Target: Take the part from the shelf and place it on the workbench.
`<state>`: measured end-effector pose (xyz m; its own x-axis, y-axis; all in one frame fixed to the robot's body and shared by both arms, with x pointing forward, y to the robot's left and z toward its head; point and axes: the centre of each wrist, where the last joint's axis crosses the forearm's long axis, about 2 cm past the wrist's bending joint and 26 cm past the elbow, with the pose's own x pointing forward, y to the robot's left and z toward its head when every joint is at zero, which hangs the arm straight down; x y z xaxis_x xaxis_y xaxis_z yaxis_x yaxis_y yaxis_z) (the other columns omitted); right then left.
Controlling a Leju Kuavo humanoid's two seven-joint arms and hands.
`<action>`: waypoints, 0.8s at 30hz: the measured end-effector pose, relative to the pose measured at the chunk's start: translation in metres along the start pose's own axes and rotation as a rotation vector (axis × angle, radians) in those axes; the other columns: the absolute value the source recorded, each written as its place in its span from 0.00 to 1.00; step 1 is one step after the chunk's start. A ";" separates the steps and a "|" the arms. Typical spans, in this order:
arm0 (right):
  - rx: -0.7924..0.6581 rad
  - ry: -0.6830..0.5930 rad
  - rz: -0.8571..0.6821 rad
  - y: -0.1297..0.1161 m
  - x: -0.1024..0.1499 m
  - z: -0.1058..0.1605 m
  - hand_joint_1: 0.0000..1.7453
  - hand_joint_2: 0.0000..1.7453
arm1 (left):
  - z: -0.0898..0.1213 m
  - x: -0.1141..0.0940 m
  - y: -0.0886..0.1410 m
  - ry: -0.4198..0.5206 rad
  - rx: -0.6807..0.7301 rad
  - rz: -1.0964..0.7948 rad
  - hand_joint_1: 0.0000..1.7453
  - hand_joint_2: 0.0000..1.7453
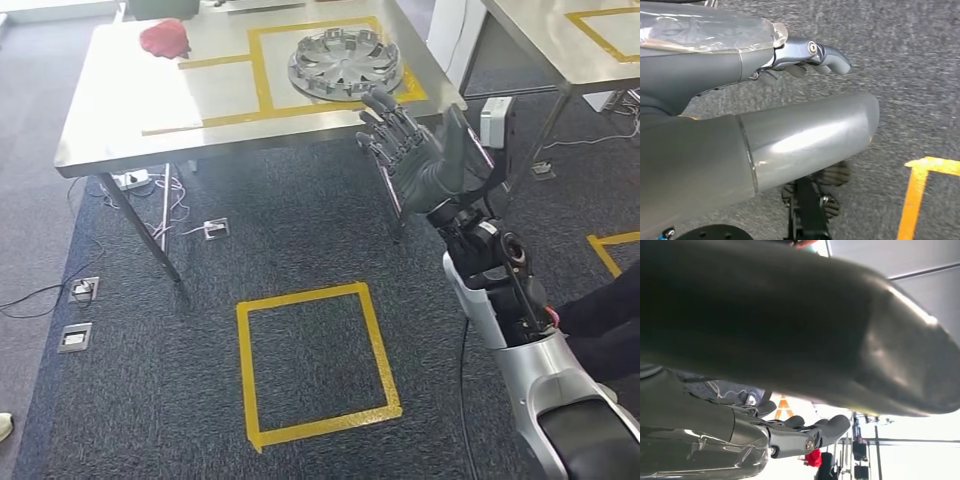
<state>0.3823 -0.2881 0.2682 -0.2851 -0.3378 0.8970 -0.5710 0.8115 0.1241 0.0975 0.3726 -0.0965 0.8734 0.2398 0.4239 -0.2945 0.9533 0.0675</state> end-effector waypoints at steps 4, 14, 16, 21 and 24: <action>-0.004 0.007 -0.003 -0.001 -0.002 0.000 0.00 0.00 | 0.000 0.000 0.000 0.000 0.001 0.000 0.00 0.00; -0.015 0.015 0.012 -0.002 -0.003 0.001 0.00 0.00 | 0.000 0.001 0.000 -0.005 0.000 0.000 0.00 0.00; -0.021 0.025 0.018 -0.002 -0.006 0.002 0.00 0.00 | 0.000 0.000 0.000 -0.005 0.000 0.001 0.00 0.00; -0.029 0.035 0.035 -0.002 -0.006 0.003 0.00 0.00 | 0.000 -0.001 -0.001 -0.019 -0.002 0.007 0.00 0.00; -0.031 0.037 0.035 -0.002 -0.007 0.003 0.00 0.00 | 0.000 -0.001 -0.002 -0.021 -0.002 0.007 0.00 0.00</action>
<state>0.3827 -0.2890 0.2604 -0.2752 -0.2915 0.9161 -0.5369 0.8371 0.1050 0.0974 0.3708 -0.0969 0.8629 0.2428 0.4433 -0.3000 0.9519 0.0625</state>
